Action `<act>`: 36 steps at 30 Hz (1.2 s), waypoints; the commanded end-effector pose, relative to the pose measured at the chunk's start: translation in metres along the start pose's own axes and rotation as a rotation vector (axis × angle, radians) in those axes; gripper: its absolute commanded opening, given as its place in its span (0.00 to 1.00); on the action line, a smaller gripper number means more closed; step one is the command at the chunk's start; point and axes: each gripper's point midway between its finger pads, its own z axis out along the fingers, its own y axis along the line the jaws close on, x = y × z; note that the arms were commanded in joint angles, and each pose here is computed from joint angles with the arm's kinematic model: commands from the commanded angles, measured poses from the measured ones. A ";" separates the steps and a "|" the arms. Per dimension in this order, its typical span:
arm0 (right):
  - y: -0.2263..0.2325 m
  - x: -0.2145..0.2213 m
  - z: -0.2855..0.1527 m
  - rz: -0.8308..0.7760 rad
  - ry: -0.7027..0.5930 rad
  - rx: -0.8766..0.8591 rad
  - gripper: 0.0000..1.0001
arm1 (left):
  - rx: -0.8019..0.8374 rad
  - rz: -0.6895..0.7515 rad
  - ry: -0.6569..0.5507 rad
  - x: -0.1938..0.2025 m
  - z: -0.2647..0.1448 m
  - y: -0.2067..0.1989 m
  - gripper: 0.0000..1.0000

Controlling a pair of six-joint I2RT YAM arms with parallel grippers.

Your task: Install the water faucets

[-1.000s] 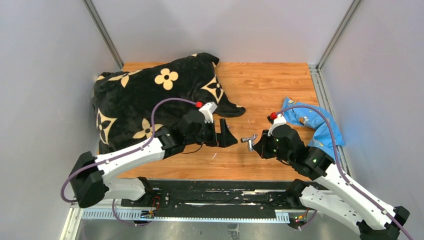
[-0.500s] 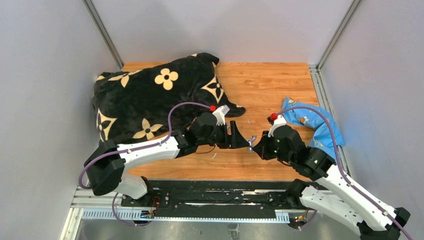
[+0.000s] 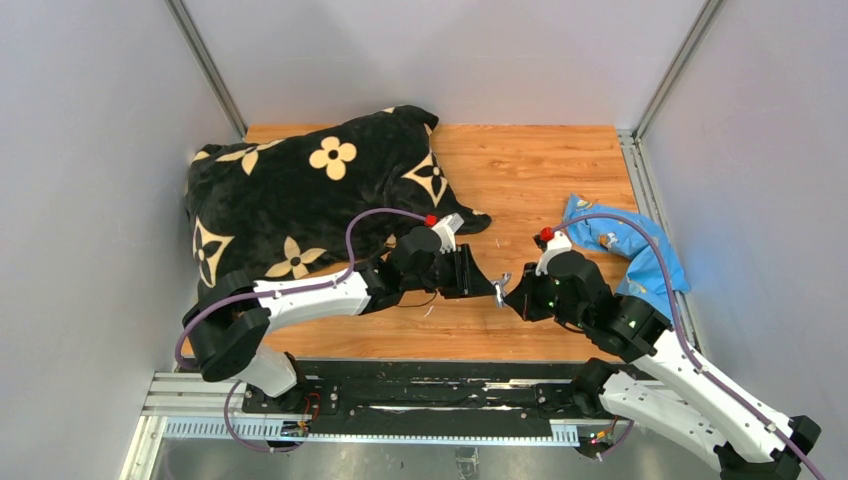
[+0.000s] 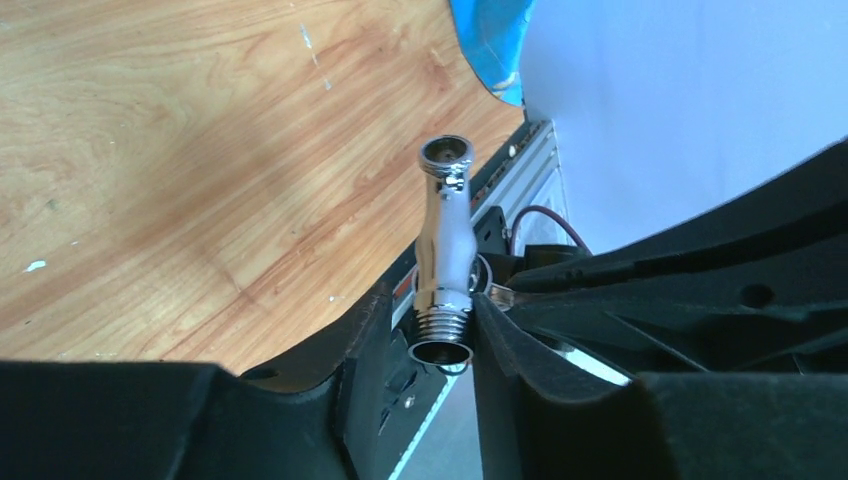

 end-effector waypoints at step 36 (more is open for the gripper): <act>0.144 -0.073 -0.086 -0.026 -0.234 -0.951 0.87 | 0.517 0.802 0.004 0.010 -0.167 -0.117 0.00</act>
